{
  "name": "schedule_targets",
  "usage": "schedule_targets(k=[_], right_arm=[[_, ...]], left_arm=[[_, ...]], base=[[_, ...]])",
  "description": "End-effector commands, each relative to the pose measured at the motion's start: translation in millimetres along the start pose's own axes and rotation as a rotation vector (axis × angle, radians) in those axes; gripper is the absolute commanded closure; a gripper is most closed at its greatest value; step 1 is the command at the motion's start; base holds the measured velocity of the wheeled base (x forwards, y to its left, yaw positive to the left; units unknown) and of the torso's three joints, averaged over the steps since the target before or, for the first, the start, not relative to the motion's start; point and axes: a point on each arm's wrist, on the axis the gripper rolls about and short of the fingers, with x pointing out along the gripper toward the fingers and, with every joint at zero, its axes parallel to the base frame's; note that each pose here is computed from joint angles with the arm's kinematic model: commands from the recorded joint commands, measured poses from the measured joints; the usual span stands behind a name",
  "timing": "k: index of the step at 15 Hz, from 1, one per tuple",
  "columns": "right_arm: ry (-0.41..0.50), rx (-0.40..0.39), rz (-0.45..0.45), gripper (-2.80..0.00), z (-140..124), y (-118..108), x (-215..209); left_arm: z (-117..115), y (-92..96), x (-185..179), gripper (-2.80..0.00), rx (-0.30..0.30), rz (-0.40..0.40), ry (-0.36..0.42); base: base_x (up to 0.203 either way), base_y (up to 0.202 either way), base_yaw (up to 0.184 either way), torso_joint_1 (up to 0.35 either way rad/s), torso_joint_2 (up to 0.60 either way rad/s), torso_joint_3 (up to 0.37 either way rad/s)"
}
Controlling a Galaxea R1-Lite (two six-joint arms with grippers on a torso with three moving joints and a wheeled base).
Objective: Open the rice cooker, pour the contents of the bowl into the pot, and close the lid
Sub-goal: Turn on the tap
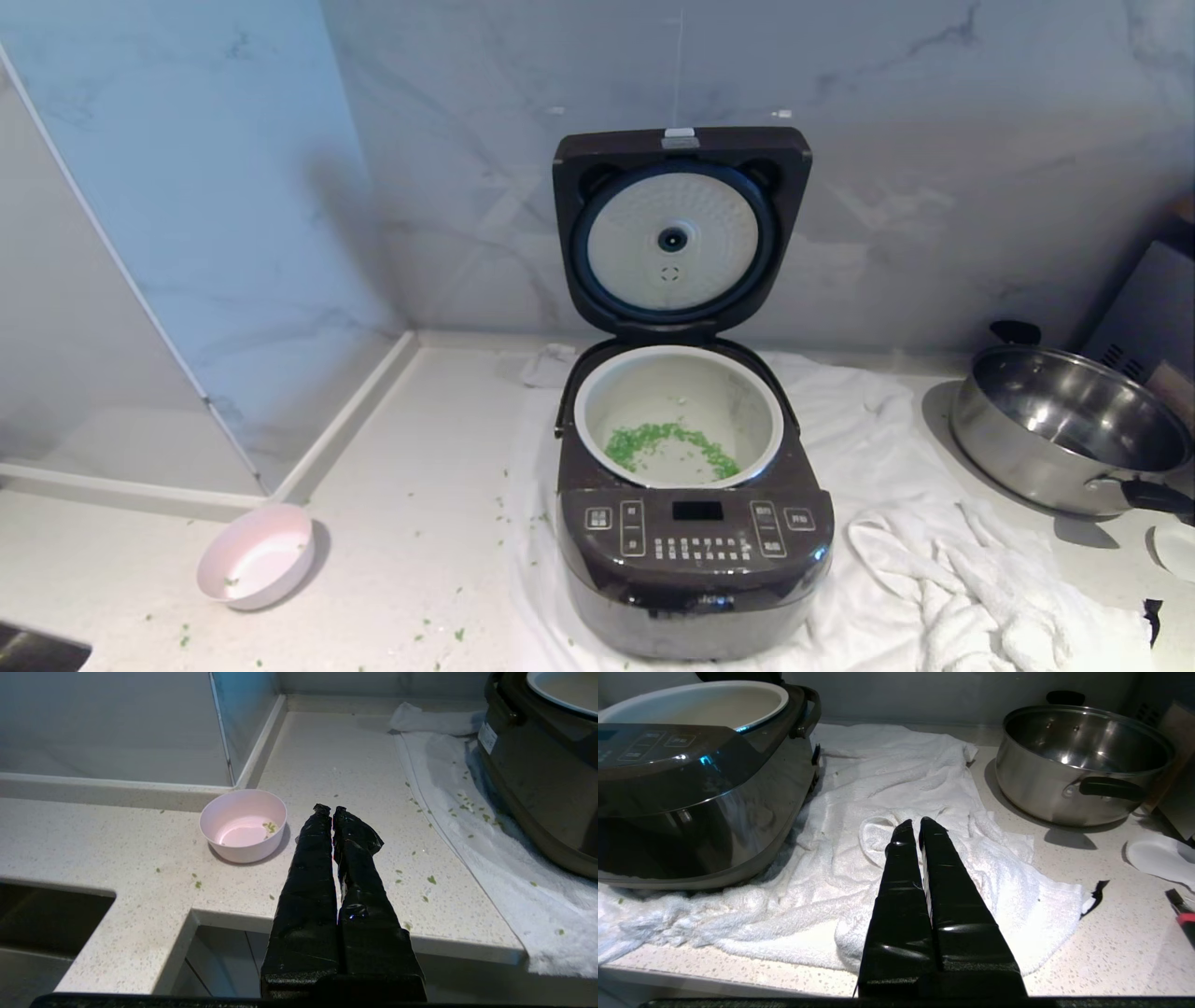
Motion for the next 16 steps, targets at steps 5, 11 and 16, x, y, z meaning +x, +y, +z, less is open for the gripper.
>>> schedule_targets(k=[5,11,16], right_arm=[[0.002,-0.001,0.001,0.00,0.0,0.0,0.1],[0.002,-0.001,0.001,0.00,0.0,0.0,0.1],[0.002,-0.001,0.001,0.00,0.0,0.0,0.1]], left_arm=[[-0.5,0.0,0.2,0.00,0.000,0.000,0.004],[-0.5,0.0,0.2,0.00,0.000,0.000,0.004],[-0.5,0.0,0.2,0.00,0.002,0.000,0.004]], base=[[-0.013,0.000,0.000,-0.007,0.00,0.001],[0.002,-0.004,0.053,0.000,0.00,0.002],[-0.001,-0.008,0.177,0.005,0.00,0.004]])
